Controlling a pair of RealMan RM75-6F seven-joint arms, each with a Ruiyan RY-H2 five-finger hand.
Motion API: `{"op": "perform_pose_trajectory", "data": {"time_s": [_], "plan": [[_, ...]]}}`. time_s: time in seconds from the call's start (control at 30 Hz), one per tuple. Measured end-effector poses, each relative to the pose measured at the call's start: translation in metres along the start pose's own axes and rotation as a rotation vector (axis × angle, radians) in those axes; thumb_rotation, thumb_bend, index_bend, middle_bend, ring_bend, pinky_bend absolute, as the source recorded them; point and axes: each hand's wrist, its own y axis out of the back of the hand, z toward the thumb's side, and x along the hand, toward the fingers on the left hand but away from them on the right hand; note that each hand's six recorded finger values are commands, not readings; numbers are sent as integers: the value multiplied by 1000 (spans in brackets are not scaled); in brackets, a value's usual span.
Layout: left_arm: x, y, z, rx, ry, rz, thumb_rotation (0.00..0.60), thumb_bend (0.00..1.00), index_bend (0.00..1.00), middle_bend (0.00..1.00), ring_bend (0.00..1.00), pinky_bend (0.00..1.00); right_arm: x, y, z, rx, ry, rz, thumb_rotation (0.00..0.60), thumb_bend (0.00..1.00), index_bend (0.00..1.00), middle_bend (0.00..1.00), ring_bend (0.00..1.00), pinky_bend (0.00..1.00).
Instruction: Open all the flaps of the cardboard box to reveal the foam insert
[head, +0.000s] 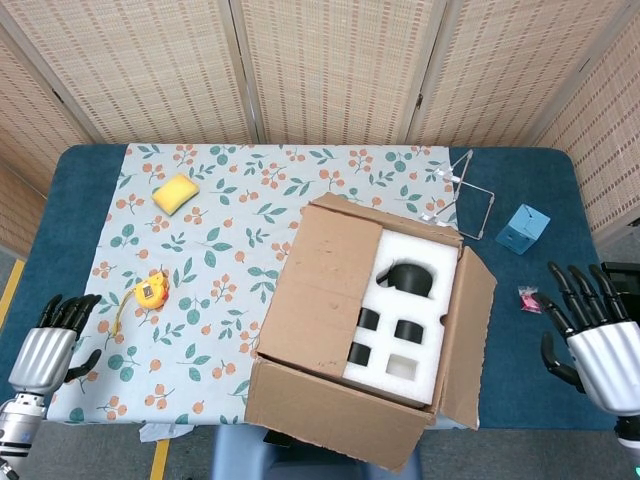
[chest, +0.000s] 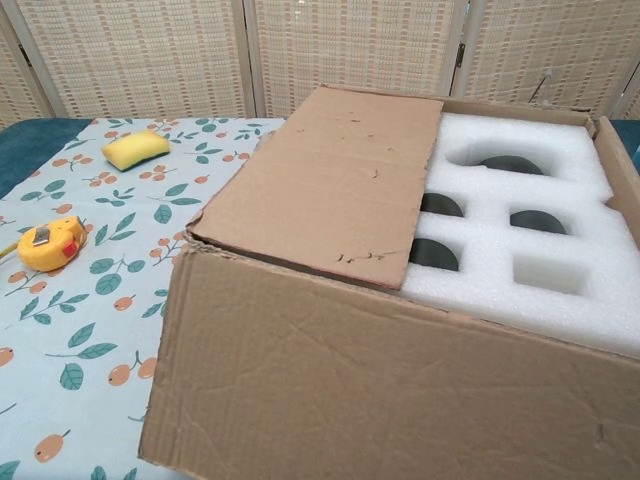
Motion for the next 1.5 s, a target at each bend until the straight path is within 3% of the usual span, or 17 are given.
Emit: {"op": "perform_pose_trajectory", "data": {"time_s": [0.17,0.3,0.43,0.6,0.77,0.87,1.17,1.3,1.5], "plan": [[-6,14,16,-44,-103,81,600,368,97,148,134,91,17,-39,-10,-35,-116,11,356,713,224,0,0,0],[-7,30,33,-62,-207,145,600,408,143,149,132,118,23,-56,-16,-113,-151,31,399,714,215,0,15,0],[-4,47,52,-70,-292,177,600,552,242,174,145,153,27,-60,-19,-173,-138,28,417,714,211,0,22,0],[5,76,87,-102,-402,203,600,725,334,226,179,201,35,-47,-21,-206,-127,-36,416,714,210,0,18,0],[20,100,130,-156,-523,163,600,923,429,239,158,152,46,-31,-23,-262,-109,-100,415,713,210,0,17,0],[29,110,158,-188,-595,127,600,994,450,239,136,140,52,-20,-27,-291,-103,-150,415,713,210,0,15,0],[65,118,234,-203,-740,-10,600,1000,463,239,96,101,65,3,-46,-387,-111,-280,416,714,210,0,16,0],[79,119,276,-205,-807,-27,600,1000,468,239,87,99,68,6,-54,-408,-117,-288,415,714,211,0,15,0],[96,118,313,-218,-835,-49,600,1000,498,239,87,97,66,6,-64,-438,-127,-283,416,713,211,0,14,0]]}}
